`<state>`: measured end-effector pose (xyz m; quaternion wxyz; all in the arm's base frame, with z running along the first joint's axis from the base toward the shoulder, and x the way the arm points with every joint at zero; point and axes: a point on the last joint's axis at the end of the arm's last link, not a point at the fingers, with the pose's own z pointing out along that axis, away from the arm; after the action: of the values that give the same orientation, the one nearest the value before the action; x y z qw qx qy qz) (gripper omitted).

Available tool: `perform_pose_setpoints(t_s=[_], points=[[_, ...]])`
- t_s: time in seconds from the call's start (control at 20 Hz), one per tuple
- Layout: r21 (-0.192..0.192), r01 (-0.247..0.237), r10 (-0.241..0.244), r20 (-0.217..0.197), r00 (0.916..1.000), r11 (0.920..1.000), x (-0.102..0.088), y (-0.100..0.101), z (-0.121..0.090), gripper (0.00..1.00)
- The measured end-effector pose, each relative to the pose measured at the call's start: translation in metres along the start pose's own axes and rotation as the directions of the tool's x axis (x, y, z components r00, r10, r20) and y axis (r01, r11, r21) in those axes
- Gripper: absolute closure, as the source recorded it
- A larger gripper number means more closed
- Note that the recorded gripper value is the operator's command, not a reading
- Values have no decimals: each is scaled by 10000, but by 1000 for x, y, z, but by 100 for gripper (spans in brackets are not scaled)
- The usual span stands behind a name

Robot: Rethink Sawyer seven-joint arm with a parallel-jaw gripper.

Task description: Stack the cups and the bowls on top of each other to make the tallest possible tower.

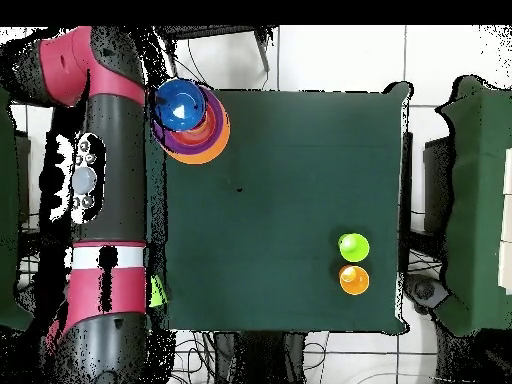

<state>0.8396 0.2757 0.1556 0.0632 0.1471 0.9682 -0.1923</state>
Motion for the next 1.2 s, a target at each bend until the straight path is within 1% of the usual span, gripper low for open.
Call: perform_pose_setpoints(t_s=[0.15,0.3,0.5,0.55,0.7,0.8,1.0,1.2], points=[[26,24,-24,-44,10000,10000,7,4,-3,100],[136,56,-55,-23,10000,9999,10,4,-5,100],[504,120,-124,88,9999,9987,15,0,0,100],[672,138,-150,178,9997,9976,16,-3,4,100],[810,154,-183,357,9992,9966,16,-7,9,100],[898,140,-197,636,9978,9959,12,-12,16,100],[945,113,-204,966,9951,9955,8,-19,23,100],[844,96,-191,1122,9935,9964,6,-19,26,100]])
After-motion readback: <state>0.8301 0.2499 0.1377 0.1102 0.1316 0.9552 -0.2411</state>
